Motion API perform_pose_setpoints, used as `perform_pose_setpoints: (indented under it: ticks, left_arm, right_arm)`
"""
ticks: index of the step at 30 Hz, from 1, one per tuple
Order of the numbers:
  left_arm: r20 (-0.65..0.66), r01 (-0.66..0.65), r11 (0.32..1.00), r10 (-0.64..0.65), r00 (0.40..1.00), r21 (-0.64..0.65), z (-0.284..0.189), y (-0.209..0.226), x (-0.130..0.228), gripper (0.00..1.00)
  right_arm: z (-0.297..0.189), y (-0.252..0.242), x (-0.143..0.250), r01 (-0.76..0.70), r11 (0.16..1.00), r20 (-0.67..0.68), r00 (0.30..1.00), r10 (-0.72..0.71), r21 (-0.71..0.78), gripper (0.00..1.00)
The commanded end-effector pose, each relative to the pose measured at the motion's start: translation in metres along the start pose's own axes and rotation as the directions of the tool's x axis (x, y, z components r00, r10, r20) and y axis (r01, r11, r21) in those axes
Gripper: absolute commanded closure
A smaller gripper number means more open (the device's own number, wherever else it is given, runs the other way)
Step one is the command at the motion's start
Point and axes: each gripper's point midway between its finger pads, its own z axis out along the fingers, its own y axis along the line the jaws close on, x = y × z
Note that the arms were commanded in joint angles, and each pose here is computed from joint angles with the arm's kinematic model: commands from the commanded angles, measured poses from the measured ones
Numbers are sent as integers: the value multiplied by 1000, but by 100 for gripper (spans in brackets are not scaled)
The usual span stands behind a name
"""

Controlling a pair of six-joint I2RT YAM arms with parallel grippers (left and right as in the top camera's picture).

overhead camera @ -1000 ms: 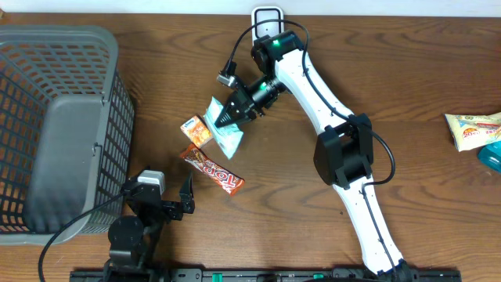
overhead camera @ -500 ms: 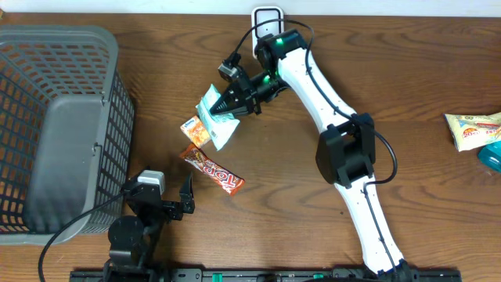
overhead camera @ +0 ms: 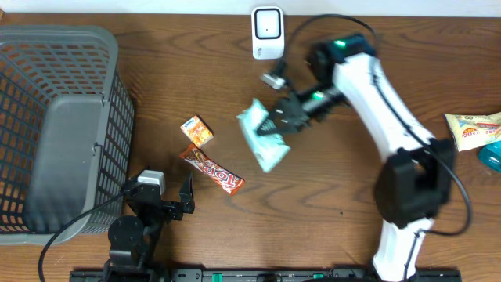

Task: Scan the item barcode
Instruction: 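Lift the wipes pack and hold it in front of the scanner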

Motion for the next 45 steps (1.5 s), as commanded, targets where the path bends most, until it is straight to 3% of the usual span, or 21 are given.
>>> perform_pose_setpoints:
  ticks: [1, 8, 11, 14, 17, 19, 25, 27, 32, 35, 40, 45]
  left_arm:
    - [-26, 3, 1000, -3, 1000, 15, 3, -2, 11, 2]
    - [-26, 3, 1000, -3, 1000, 15, 3, -2, 11, 2]
    - [-26, 3, 1000, -3, 1000, 15, 3, -2, 11, 2]
    - [-26, 3, 1000, -3, 1000, 15, 3, -2, 11, 2]
    - [-26, 3, 1000, -3, 1000, 15, 3, -2, 11, 2]
    - [-26, 3, 1000, -3, 1000, 15, 3, -2, 11, 2]
    - [-26, 3, 1000, -3, 1000, 15, 3, -2, 11, 2]
    - [-26, 3, 1000, -3, 1000, 15, 3, -2, 11, 2]
    - [-26, 3, 1000, -3, 1000, 15, 3, -2, 11, 2]
    - [-26, 3, 1000, -3, 1000, 15, 3, -2, 11, 2]
    - [-26, 3, 1000, -3, 1000, 15, 3, -2, 11, 2]
    - [-26, 3, 1000, -3, 1000, 15, 3, -2, 11, 2]
  right_arm:
    - [-14, -17, 7, 13, 994, 102, 995, -2, -110, 99]
    - [-31, -29, -5, 202, 976, 195, 963, -184, -77, 98]
    - [-35, -43, -24, 311, 945, 125, 939, -322, 98, 99]
    - [-47, -83, -68, 184, 900, 136, 957, -255, 396, 99]
    - [-75, -114, -119, 99, 738, 226, 917, -328, 667, 99]
    - [-94, -122, -150, 98, 578, 219, 864, -454, 810, 99]
    - [-133, -110, -205, -26, 257, 195, 724, -661, 966, 99]
    - [-140, -98, -226, -50, 194, 180, 649, -739, 980, 99]
    - [-146, -90, -262, -69, 186, 194, 527, -827, 980, 99]
    - [-147, -95, -283, -74, 186, 197, 495, -846, 980, 99]
    - [-140, -114, -315, -68, 186, 195, 497, -846, 980, 99]
    - [-127, -136, -336, -48, 171, 170, 541, -824, 984, 99]
